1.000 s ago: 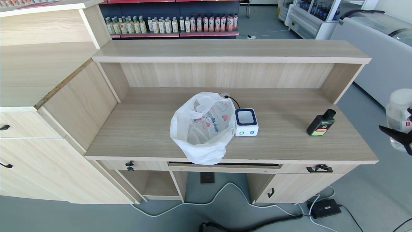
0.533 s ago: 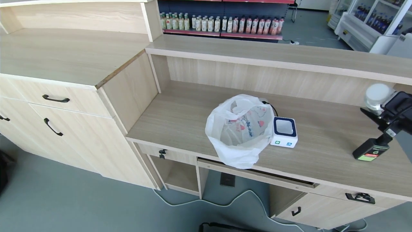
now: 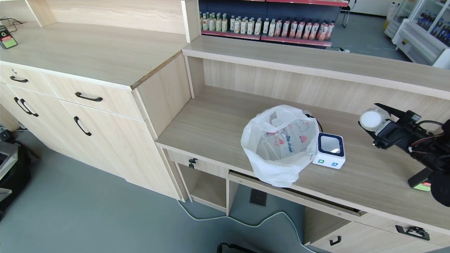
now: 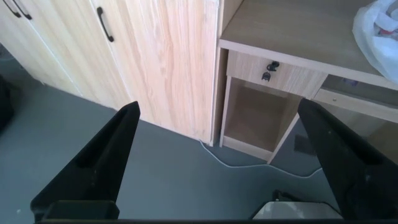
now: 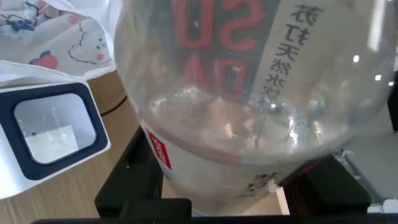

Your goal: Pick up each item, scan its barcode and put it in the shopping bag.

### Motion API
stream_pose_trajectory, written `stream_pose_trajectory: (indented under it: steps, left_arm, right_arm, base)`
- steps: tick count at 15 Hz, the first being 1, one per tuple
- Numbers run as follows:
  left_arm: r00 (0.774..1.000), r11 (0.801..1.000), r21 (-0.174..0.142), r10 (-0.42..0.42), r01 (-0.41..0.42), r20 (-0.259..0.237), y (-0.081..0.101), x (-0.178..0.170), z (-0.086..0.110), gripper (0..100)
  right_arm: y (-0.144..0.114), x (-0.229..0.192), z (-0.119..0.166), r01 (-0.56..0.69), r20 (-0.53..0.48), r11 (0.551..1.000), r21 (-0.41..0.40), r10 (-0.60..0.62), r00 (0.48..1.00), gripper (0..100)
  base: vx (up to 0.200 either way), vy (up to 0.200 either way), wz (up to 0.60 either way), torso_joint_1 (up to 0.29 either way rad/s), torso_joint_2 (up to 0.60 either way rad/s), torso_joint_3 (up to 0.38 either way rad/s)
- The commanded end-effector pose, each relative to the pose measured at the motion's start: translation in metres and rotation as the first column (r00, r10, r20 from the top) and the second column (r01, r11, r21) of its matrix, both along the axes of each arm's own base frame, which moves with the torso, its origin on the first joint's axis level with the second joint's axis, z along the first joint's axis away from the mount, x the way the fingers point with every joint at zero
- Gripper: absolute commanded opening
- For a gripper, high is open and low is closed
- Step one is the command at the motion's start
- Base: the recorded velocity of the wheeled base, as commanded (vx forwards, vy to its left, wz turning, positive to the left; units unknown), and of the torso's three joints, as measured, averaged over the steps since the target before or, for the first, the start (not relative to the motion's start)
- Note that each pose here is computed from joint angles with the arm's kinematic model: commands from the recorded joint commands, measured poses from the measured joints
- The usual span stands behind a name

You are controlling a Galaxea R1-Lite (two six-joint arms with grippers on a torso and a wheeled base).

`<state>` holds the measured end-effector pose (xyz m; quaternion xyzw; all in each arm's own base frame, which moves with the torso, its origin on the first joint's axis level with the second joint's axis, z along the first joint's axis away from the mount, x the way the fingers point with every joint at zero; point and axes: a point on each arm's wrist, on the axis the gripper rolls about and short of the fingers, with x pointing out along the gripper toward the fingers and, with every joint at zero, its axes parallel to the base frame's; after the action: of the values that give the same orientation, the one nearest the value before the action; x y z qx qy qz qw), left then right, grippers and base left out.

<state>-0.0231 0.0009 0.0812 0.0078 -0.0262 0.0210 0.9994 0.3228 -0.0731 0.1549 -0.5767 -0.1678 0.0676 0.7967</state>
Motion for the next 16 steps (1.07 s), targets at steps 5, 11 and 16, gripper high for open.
stream_pose_trajectory:
  steps: [5,11,16]
  left_arm:
    - [1.000,1.000,0.000,0.001,-0.001,0.001,0.000,0.000,0.000,100]
    - [1.000,1.000,0.000,0.001,-0.001,0.001,0.000,0.000,0.000,100]
    - [1.000,1.000,0.000,0.001,-0.001,0.001,0.000,0.000,0.000,100]
  right_arm:
    - [0.005,0.016,-0.035,-0.103,-0.088,0.995,0.014,0.104,0.991,0]
    - [0.003,0.022,-0.045,-0.109,-0.106,0.994,0.019,0.110,0.988,0]
    - [0.004,0.031,-0.049,-0.120,-0.090,0.992,0.038,0.123,0.988,0]
  base:
    - [0.000,0.000,0.00,0.000,0.00,0.000]
    - [0.000,0.000,0.00,0.000,0.00,0.000]
    - [0.000,0.000,0.00,0.000,0.00,0.000]
